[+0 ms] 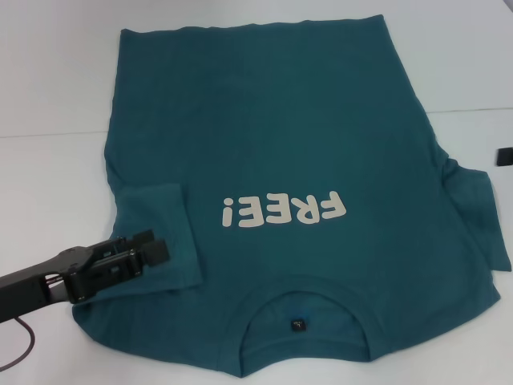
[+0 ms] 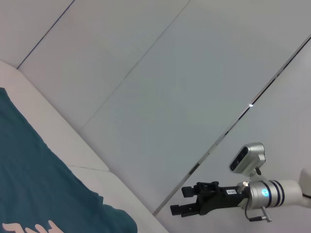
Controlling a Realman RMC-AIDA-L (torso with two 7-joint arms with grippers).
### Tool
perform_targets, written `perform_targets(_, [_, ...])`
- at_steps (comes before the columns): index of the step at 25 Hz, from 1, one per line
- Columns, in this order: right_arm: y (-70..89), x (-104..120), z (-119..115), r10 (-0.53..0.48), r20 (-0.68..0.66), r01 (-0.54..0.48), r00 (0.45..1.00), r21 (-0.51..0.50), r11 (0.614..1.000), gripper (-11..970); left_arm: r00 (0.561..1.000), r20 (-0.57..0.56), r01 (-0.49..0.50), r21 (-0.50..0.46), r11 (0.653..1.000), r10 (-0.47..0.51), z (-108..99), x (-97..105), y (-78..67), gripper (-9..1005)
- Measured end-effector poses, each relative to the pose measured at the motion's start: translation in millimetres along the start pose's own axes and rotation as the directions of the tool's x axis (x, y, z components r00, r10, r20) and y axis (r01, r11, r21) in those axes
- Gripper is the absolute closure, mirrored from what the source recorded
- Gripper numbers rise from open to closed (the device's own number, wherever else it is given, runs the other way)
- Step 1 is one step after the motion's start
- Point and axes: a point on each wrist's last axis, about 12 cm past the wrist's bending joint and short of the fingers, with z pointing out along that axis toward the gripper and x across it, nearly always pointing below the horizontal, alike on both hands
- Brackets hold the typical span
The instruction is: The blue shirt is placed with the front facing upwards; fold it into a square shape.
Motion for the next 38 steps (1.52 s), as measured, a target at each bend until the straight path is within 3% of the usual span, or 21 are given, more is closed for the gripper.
perform_targets(2, [-2.1, -11, -11, 0.006, 0.022, -0.008, 1.0, 0.095, 0.995, 66, 1.0, 0.002, 0.002, 0.001, 1.0, -0.002, 1, 0, -0.1, 301])
perform_targets(9, [-2.9, -22, -15, 0.011, 0.048, -0.02, 0.999, 0.191, 0.981, 69, 1.0, 0.005, 0.013, -0.003, 1.0, -0.013, 2, 0, 0.5, 301])
perform_targets(22, [-11.1, -3, 55, 0.04, 0.03, -0.046, 0.999, 0.262, 0.964, 75, 1.0, 0.007, 0.021, -0.01, 1.0, -0.02, 4, -2, 1.8, 300])
perform_targets(38, [-13.6, -1, 71, -0.005, 0.066, -0.017, 0.998, 0.32, 0.947, 81, 1.0, 0.009, 0.021, -0.014, 1.0, -0.021, 5, -2, 2.4, 300])
